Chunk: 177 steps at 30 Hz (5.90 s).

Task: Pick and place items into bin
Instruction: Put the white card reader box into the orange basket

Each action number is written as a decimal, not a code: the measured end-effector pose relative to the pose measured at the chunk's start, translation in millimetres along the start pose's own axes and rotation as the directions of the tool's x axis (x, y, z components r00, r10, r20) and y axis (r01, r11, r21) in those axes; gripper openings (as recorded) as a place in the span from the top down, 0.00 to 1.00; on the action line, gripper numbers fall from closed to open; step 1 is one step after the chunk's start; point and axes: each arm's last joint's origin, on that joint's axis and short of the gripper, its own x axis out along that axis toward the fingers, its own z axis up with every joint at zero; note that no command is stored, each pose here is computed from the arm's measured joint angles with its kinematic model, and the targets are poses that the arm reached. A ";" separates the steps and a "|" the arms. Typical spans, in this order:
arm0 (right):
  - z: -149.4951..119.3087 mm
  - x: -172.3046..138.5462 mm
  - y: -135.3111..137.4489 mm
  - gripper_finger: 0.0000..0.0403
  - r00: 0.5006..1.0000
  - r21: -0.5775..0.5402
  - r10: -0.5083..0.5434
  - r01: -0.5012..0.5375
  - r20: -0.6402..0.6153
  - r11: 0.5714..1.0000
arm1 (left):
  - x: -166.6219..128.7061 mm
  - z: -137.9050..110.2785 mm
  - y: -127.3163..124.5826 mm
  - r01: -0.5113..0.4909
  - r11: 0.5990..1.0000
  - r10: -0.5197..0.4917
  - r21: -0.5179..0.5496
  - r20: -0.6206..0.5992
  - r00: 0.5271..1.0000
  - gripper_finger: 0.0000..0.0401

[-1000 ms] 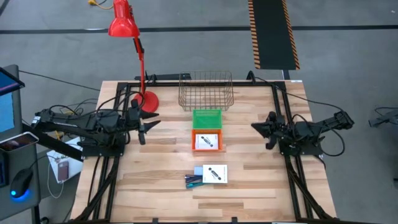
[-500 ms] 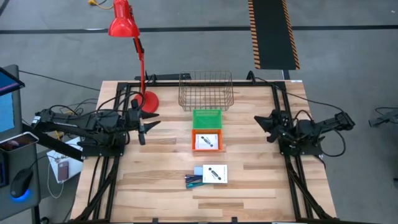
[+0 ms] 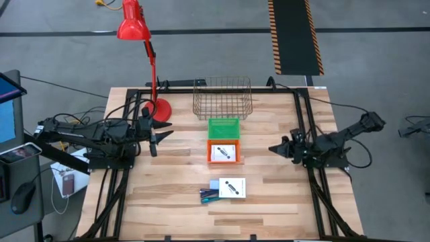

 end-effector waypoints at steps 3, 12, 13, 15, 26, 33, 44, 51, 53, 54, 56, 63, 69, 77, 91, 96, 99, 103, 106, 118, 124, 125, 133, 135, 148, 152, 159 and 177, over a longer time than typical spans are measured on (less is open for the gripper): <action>-7.0 3.8 2.7 1.00 1.000 0.026 -0.004 0.005 -0.031 1.000 | 0.0 0.0 0.0 0.000 1.000 0.000 -0.013 0.000 1.000 0.68; -37.6 11.6 -0.2 1.00 0.985 0.105 -0.122 0.136 -0.124 0.985 | 0.0 0.0 0.0 0.001 1.000 -0.001 -0.020 0.000 1.000 0.68; -40.7 11.8 -0.8 1.00 0.982 0.111 -0.136 0.151 -0.133 0.982 | 0.0 0.0 0.0 0.001 1.000 -0.001 -0.020 0.000 1.000 0.68; -47.2 12.2 -2.4 1.00 0.972 0.116 -0.165 0.186 -0.165 0.976 | 0.0 -0.6 0.0 0.001 1.000 -0.001 -0.018 -0.006 1.000 0.68; -74.2 12.5 -13.6 1.00 0.920 0.284 -0.265 0.347 -0.289 0.894 | 0.0 -3.0 -0.2 0.011 1.000 -0.011 -0.013 -0.030 1.000 0.68; -82.6 15.4 -14.2 1.00 0.897 0.312 -0.237 0.362 -0.374 0.878 | 0.0 -2.9 -0.2 0.010 1.000 -0.010 -0.012 -0.029 1.000 0.68; -92.1 16.4 -19.1 0.99 0.845 0.331 -0.237 0.425 -0.480 0.843 | 0.0 -2.9 -0.2 0.010 1.000 -0.010 -0.009 -0.029 1.000 0.68; -92.1 22.0 -9.2 0.81 0.860 0.374 -0.186 0.389 -0.476 0.842 | 0.0 -2.9 -0.2 0.009 1.000 -0.009 -0.014 -0.028 1.000 0.68; -92.3 23.6 -6.3 0.74 0.859 0.369 -0.178 0.382 -0.481 0.847 | 0.0 -2.8 -0.2 0.009 1.000 -0.010 -0.014 -0.028 1.000 0.68; -92.3 24.7 -4.5 0.71 0.860 0.368 -0.173 0.376 -0.480 0.850 | 0.0 -2.8 -0.2 0.009 1.000 -0.009 -0.014 -0.028 1.000 0.68; -92.2 27.4 -0.4 0.66 0.866 0.372 -0.169 0.368 -0.471 0.852 | 0.0 -2.8 -0.2 0.009 1.000 -0.009 -0.014 -0.028 1.000 0.68; -99.7 49.5 5.7 0.53 0.845 0.364 -0.252 0.446 -0.471 0.817 | 0.0 -2.8 -0.2 0.009 1.000 -0.009 -0.014 -0.028 1.000 0.68; -110.2 64.9 7.1 0.48 0.819 0.373 -0.281 0.497 -0.500 0.784 | 0.0 -2.9 -0.1 0.008 1.000 -0.009 -0.014 -0.028 1.000 0.68; -119.6 77.6 13.9 0.47 0.825 0.396 -0.245 0.478 -0.509 0.784 | 0.0 -3.0 -0.2 0.009 1.000 -0.009 -0.013 -0.030 1.000 0.68; -137.2 98.4 22.6 0.47 0.825 0.402 -0.231 0.471 -0.516 0.785 | -0.1 -3.6 -1.1 0.043 0.998 -0.044 -0.037 -0.037 0.998 0.68; -139.7 102.3 24.9 0.47 0.826 0.399 -0.229 0.467 -0.515 0.789 | -0.1 -4.7 -1.3 0.053 0.998 -0.055 -0.043 -0.048 0.997 0.68; -139.7 103.9 27.0 0.47 0.830 0.401 -0.225 0.460 -0.510 0.792 | -0.1 -6.0 -1.4 0.056 0.997 -0.059 -0.047 -0.062 0.996 0.68; -139.8 104.4 27.3 0.47 0.830 0.394 -0.230 0.461 -0.508 0.795 | -0.3 -6.7 -1.6 0.064 0.996 -0.068 -0.055 -0.070 0.995 0.68; -139.5 104.8 27.1 0.47 0.831 0.395 -0.231 0.461 -0.507 0.795 | -0.3 -7.4 -1.6 0.064 0.996 -0.068 -0.059 -0.076 0.995 0.68; -139.6 107.0 29.8 0.47 0.833 0.404 -0.227 0.460 -0.505 0.790 | -0.3 -7.5 -1.6 0.064 0.996 -0.069 -0.060 -0.077 0.995 0.68; -140.4 110.4 33.4 0.47 0.829 0.397 -0.236 0.468 -0.507 0.790 | -0.3 -7.5 -1.7 0.064 0.996 -0.069 -0.059 -0.077 0.995 0.68; -140.7 111.1 34.5 0.47 0.828 0.395 -0.238 0.469 -0.508 0.790 | -0.3 -7.5 -1.6 0.064 0.996 -0.069 -0.060 -0.077 0.995 0.68; -144.0 109.1 36.6 0.47 0.816 0.374 -0.252 0.483 -0.521 0.792 | -0.3 -7.5 -1.7 0.065 0.996 -0.069 -0.060 -0.077 0.995 0.68; -144.0 109.1 36.5 0.47 0.815 0.372 -0.253 0.484 -0.521 0.792 | -0.3 -7.5 -1.6 0.064 0.996 -0.069 -0.062 -0.077 0.995 0.68; -156.1 115.3 27.9 0.47 0.834 0.406 -0.215 0.452 -0.507 0.794 | -0.3 -7.5 -1.7 0.064 0.996 -0.069 -0.066 -0.077 0.995 0.68; -159.9 118.8 26.8 0.47 0.857 0.441 -0.178 0.414 -0.483 0.796 | -0.3 -7.4 -1.7 0.064 0.996 -0.069 -0.066 -0.076 0.995 0.68; -159.8 118.6 26.0 0.47 0.859 0.433 -0.188 0.416 -0.477 0.800 | -0.2 -7.2 -1.6 0.063 0.996 -0.068 -0.067 -0.074 0.995 0.68; -157.8 120.3 22.7 0.47 0.858 0.427 -0.205 0.426 -0.472 0.797 | -0.3 -7.1 -1.6 0.062 0.995 -0.067 -0.078 -0.073 0.995 0.68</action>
